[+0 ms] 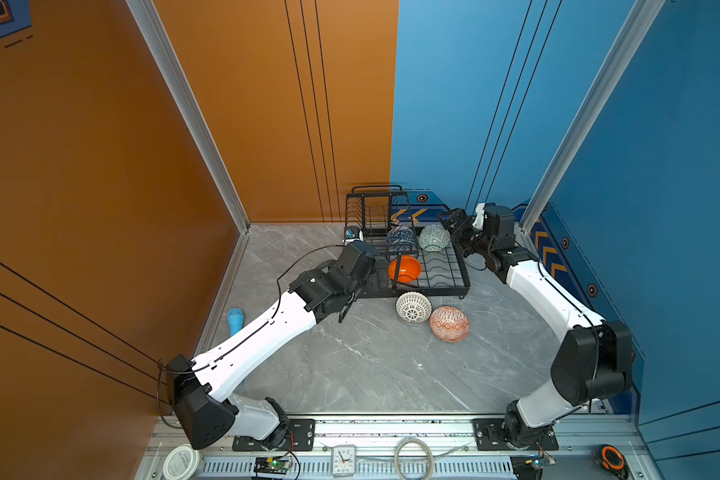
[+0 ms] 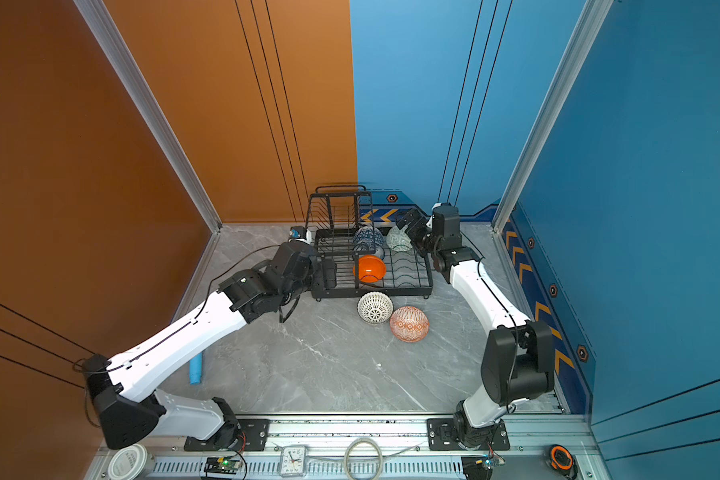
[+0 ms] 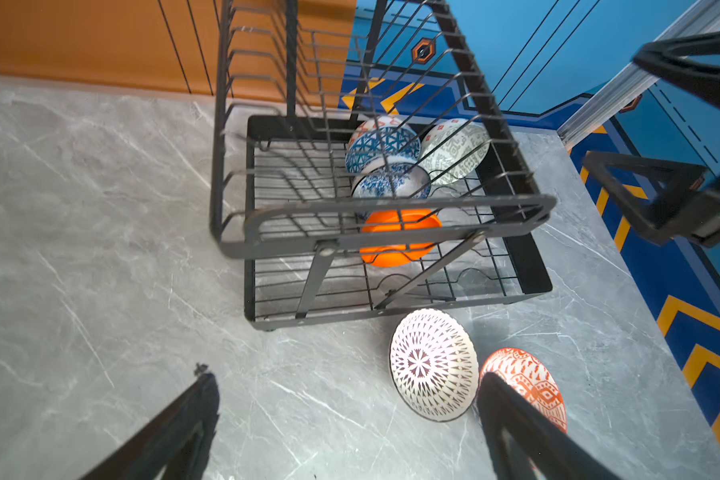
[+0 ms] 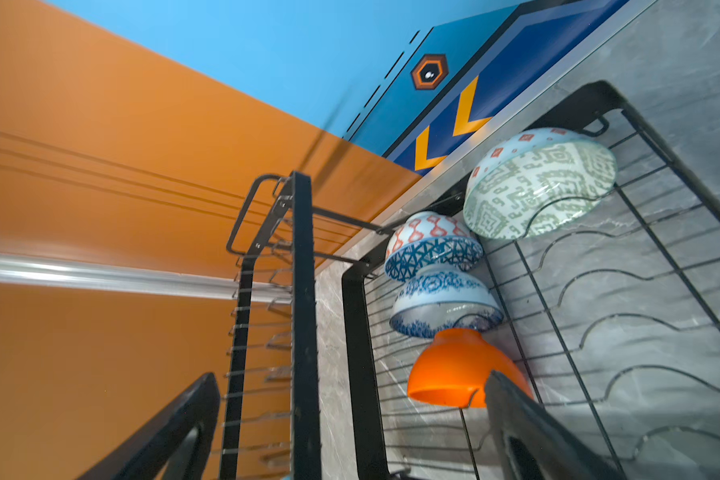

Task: Load the bowls into the dish rack
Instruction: 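Open the right gripper and withdraw while the left gripper moves toward the white lattice bowl, then lower the left gripper onto the white lattice bowl rim and close it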

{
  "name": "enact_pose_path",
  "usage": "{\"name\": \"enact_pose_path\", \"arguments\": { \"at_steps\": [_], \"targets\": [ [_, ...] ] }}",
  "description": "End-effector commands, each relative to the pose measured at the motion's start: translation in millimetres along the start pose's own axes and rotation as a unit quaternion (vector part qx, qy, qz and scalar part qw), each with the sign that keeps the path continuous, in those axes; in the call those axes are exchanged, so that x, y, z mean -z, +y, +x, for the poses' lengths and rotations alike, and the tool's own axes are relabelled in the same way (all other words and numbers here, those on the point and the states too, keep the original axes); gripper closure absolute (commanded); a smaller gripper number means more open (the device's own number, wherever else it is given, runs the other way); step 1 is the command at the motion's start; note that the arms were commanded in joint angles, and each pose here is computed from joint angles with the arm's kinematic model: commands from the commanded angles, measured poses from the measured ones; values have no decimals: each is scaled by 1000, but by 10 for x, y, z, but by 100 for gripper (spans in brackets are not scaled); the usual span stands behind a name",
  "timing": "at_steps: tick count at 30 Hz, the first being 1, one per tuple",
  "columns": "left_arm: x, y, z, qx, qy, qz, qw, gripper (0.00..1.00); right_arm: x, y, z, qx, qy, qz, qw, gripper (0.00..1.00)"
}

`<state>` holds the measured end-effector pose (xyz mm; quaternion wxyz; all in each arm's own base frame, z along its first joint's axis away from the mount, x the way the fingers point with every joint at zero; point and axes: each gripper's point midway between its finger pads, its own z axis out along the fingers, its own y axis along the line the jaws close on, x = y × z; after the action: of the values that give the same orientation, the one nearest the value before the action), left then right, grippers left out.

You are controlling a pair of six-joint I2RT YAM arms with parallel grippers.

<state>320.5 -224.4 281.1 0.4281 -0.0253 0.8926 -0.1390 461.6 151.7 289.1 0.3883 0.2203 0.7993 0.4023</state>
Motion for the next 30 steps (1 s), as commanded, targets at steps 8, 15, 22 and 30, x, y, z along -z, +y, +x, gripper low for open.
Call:
{"name": "enact_pose_path", "arguments": {
  "at_steps": [8, 15, 22, 30],
  "targets": [
    [-43, 58, 479, 113, 33, 47, 992, 2, 910, -397, 785, 123, 94, 115, 981, 0],
    [-182, -54, 705, 188, 70, 62, 978, 2, 1223, -551, 1088, 160, 155, 137, 965, 0],
    [-470, -437, 1067, 204, 94, 67, 972, 2, 1265, -694, 1367, 178, 199, 130, 955, 0],
    [-798, -686, 1596, 221, 142, 51, 963, 0, 1446, -993, 1483, 188, 206, 170, 945, 0]
  ]
}}
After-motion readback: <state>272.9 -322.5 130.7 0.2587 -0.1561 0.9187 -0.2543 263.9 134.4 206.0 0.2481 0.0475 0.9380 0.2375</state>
